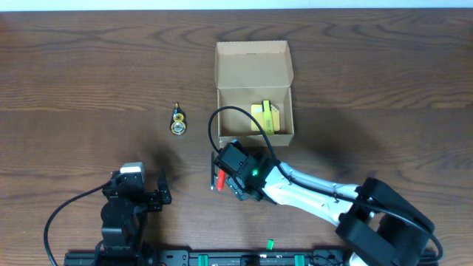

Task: Pack container
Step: 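Lower the right gripper over the staples box beside the stapler, then close the right gripper on the staples box and lift it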

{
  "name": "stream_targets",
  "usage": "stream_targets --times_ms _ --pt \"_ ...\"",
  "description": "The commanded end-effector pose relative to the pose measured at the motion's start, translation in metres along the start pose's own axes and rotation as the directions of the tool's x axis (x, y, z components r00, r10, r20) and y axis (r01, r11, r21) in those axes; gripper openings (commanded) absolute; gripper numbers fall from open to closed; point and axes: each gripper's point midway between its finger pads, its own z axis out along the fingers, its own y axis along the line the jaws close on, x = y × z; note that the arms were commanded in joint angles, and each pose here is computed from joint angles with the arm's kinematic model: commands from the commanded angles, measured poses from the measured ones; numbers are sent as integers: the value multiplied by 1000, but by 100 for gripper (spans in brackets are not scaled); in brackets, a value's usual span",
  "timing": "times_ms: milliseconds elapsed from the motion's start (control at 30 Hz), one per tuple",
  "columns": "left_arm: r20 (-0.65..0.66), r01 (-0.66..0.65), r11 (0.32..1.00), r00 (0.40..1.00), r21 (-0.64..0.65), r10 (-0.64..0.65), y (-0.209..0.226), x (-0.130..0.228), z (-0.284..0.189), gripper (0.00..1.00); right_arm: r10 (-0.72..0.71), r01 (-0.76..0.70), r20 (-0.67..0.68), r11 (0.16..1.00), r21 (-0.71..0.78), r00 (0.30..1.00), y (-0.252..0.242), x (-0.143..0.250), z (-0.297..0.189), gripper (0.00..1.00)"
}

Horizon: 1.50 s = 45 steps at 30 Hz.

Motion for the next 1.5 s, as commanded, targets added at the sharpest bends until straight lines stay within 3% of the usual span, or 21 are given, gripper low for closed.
stream_targets --times_ms 0,567,767,1133,1467 --pt "-7 -16 1000 1000 -7 16 2 4 2 95 -5 5 -22 1000 21 1000 -1 5 7 73" --pt "-7 -16 1000 1000 -7 16 2 4 2 95 56 -55 -57 998 23 997 -1 14 6 71" --pt "-7 -16 1000 1000 -7 16 2 4 2 95 67 -66 -61 998 20 996 0 15 7 63" --pt "-7 -16 1000 1000 -7 16 2 4 2 95 97 -98 -86 995 1 992 3 20 6 57" --pt "-7 -16 1000 1000 -7 16 2 4 2 95 93 -95 -112 996 -5 989 4 26 6 38"
